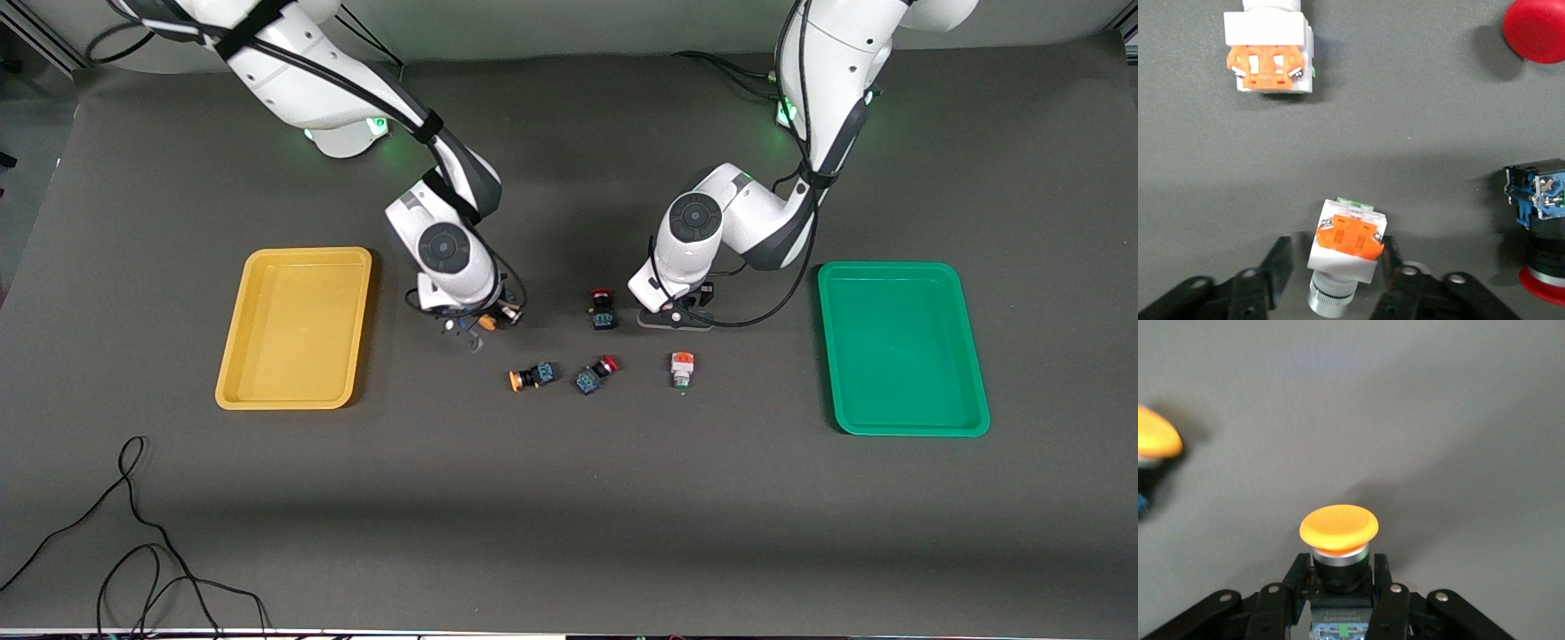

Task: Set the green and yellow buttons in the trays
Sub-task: 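Grasp the yellow button with the right gripper while the left gripper grasps the white one, then carry the yellow button to the yellow tray while the left gripper carries the white one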

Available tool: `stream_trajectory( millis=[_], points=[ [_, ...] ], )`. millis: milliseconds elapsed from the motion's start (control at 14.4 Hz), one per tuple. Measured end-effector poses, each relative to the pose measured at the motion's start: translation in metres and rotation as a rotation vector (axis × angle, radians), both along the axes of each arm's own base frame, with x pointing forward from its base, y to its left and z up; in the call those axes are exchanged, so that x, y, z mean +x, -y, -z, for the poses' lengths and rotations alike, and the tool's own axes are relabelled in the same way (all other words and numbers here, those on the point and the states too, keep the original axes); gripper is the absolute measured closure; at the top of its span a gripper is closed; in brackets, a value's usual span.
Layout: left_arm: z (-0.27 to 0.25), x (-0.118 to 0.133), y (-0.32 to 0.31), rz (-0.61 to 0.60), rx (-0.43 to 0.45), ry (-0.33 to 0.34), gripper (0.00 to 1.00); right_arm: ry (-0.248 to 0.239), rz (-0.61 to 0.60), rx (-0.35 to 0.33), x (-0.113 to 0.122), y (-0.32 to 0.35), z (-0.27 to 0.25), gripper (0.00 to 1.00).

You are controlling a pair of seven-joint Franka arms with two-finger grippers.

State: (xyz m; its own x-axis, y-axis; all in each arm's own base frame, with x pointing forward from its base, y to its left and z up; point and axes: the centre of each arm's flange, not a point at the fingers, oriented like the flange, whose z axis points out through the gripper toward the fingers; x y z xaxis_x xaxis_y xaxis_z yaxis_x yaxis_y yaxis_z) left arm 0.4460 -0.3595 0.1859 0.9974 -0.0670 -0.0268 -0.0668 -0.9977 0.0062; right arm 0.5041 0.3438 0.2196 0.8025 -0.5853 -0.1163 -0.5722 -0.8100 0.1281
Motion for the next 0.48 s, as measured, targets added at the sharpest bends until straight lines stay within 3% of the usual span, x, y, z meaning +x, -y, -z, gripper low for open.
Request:
stream_trajectory(
  millis=[69,208,485],
  points=[
    [0.000,0.001,0.000,-0.007,-0.001,0.001,0.57,-0.009,-0.018,-0.017,0.022,0.011,-0.025,0.57],
    [-0.003,0.004,0.001,-0.038,-0.004,0.006,0.59,0.009,-0.049,-0.020,0.061,0.040,-0.071,0.57],
    [-0.042,0.044,-0.001,-0.135,0.008,0.011,0.59,0.037,-0.105,0.108,0.109,0.125,-0.120,0.57]
  ],
)
